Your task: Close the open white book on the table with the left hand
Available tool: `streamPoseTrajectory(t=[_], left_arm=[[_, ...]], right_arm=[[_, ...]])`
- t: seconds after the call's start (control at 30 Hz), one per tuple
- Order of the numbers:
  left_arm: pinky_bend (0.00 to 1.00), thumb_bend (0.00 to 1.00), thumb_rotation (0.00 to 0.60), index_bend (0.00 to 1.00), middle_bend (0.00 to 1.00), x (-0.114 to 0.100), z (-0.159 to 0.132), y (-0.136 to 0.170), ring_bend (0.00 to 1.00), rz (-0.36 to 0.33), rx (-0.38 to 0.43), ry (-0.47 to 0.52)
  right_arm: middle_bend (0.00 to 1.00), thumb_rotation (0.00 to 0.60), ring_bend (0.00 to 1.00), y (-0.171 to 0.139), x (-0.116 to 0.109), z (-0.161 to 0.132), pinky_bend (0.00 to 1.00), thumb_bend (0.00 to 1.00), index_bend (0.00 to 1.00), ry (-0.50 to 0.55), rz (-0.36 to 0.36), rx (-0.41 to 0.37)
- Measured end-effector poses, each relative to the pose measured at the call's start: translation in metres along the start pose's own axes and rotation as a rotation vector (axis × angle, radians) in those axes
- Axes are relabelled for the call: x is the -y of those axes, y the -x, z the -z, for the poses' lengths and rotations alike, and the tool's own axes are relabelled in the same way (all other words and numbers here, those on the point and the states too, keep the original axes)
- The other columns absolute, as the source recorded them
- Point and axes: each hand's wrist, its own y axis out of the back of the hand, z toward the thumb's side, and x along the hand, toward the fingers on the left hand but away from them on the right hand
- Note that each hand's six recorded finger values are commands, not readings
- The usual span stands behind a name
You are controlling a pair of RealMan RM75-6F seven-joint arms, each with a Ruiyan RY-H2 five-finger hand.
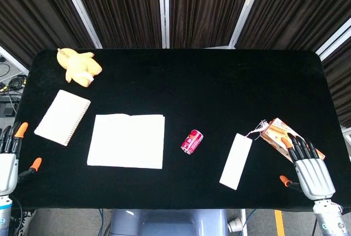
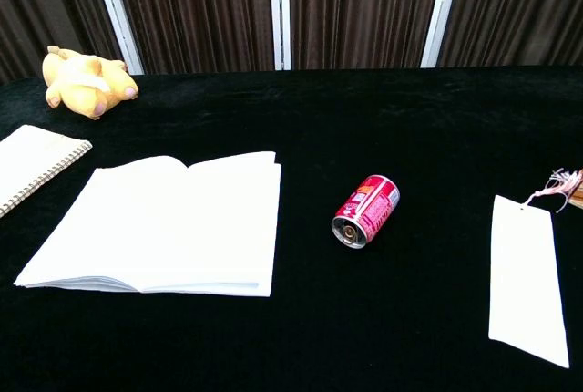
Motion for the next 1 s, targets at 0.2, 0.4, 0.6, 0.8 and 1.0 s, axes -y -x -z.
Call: streamPoseTrajectory(t=[0.2, 0.4, 0.6, 0.8, 1.0], left_arm=[[0.0, 0.23, 0.6, 0.0, 0.0, 0.001, 0.0, 0.001, 0.0, 0.004, 0.001, -0.006], [0.0, 0.19, 0.6, 0.0, 0.0, 0.002, -0.002, 0.0, 0.0, 0.009, 0.008, -0.007], [0.0, 0.09, 0.6, 0.0, 0.0, 0.007, -0.005, -0.002, 0.0, 0.025, 0.018, -0.014], [0.0, 0.08, 0.6, 0.0, 0.0, 0.022, -0.011, -0.003, 0.0, 0.073, 0.041, -0.04], [0.0, 0.08, 0.6, 0.0, 0.0, 0.052, -0.03, -0.004, 0.0, 0.153, 0.087, -0.089]], right_arm=[[0.0, 0.6, 0.0, 0.0, 0.0, -0.001, 0.0, 0.03, 0.03, 0.003, 0.002, -0.003], [0.0, 0.6, 0.0, 0.0, -0.001, 0.001, 0.0, 0.03, 0.03, 0.003, 0.003, 0.003], [0.0, 0.6, 0.0, 0.001, -0.001, 0.002, 0.0, 0.03, 0.03, 0.002, 0.004, 0.008], [0.0, 0.6, 0.0, 0.001, -0.001, 0.001, 0.0, 0.03, 0.03, 0.002, 0.003, 0.004], [0.0, 0.6, 0.0, 0.002, 0.001, 0.0, 0.0, 0.03, 0.03, 0.001, -0.006, -0.002]])
